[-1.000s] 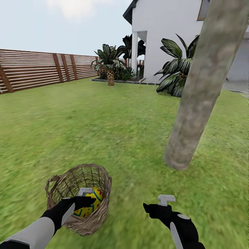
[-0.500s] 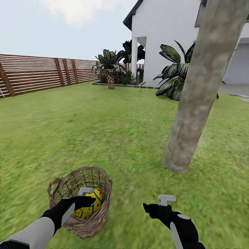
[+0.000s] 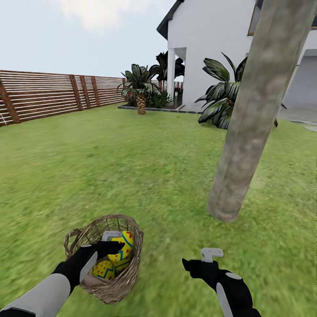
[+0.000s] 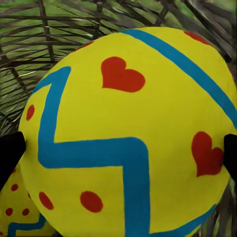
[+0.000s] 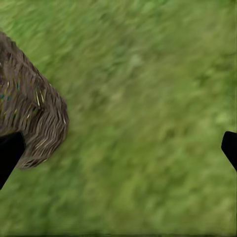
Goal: Take the three Easter eggs out of the wicker basket on the lawn in the garden, then place them on the lawn next to a single tree (choose any tree) so that all three eggs are next to the same tree and none are left in the basket.
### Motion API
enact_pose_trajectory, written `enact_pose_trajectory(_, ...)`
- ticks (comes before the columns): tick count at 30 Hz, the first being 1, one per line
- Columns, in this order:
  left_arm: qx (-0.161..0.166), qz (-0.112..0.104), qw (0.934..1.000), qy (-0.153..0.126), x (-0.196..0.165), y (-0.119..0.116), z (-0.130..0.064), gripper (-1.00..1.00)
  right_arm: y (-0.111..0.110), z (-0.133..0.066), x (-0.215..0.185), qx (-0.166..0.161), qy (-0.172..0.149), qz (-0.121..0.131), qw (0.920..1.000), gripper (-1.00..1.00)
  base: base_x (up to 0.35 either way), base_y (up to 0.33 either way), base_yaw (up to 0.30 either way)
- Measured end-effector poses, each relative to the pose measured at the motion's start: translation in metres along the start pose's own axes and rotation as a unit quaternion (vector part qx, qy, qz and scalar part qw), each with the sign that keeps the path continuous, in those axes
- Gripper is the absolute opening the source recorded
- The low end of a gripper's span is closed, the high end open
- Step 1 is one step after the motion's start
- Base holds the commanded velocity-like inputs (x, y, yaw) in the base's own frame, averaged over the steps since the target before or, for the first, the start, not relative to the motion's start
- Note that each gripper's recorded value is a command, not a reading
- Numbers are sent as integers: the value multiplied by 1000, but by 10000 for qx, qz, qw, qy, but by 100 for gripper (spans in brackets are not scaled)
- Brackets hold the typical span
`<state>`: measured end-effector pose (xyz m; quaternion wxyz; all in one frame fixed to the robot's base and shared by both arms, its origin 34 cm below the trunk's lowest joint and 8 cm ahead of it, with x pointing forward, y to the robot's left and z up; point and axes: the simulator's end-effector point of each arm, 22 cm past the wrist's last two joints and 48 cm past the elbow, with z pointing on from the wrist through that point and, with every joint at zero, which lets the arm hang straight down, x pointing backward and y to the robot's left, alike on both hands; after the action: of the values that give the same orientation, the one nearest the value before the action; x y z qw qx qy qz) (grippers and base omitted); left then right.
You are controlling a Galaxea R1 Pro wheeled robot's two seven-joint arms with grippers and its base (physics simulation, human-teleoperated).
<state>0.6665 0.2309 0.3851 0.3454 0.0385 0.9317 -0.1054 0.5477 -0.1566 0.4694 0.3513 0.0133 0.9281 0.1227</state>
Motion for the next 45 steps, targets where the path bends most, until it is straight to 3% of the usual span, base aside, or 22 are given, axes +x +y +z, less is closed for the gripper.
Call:
enact_pose_trajectory(24, -9, -7, 9998, -181, -60, -3, -35, -100, 12, -30, -43, -4, 9, 1, 10000, 100, -102, 0, 0)
enact_pose_trajectory(32, 127, 72, 9992, -376, -89, -20, -53, -100, 16, -40, -56, -12, 9, 4, 10000, 100, -3, 0, 0)
enact_pose_trajectory(35, 263, 154, 9988, -389, -103, -34, -74, -100, 17, -44, -61, -9, 12, 8, 10000, 100, 0, 0, 0)
enact_pose_trajectory(38, 412, 295, 9980, -375, -118, -55, -108, -100, 19, -47, -67, -12, 9, 6, 10000, 100, 0, 0, 0)
enact_pose_trajectory(40, 341, 297, 9981, -427, -136, -45, -128, -100, 20, -50, -70, -14, 9, 6, 10000, 100, 0, 0, 0)
enact_pose_trajectory(43, 181, 94, 9980, -593, -169, -23, -159, -100, 22, -54, -75, -14, 11, 4, 10000, 100, 0, 0, 0)
enact_pose_trajectory(45, 153, 56, 9975, -694, -188, -21, -176, -100, 22, -56, -78, -14, 12, 5, 10000, 100, 0, 0, 0)
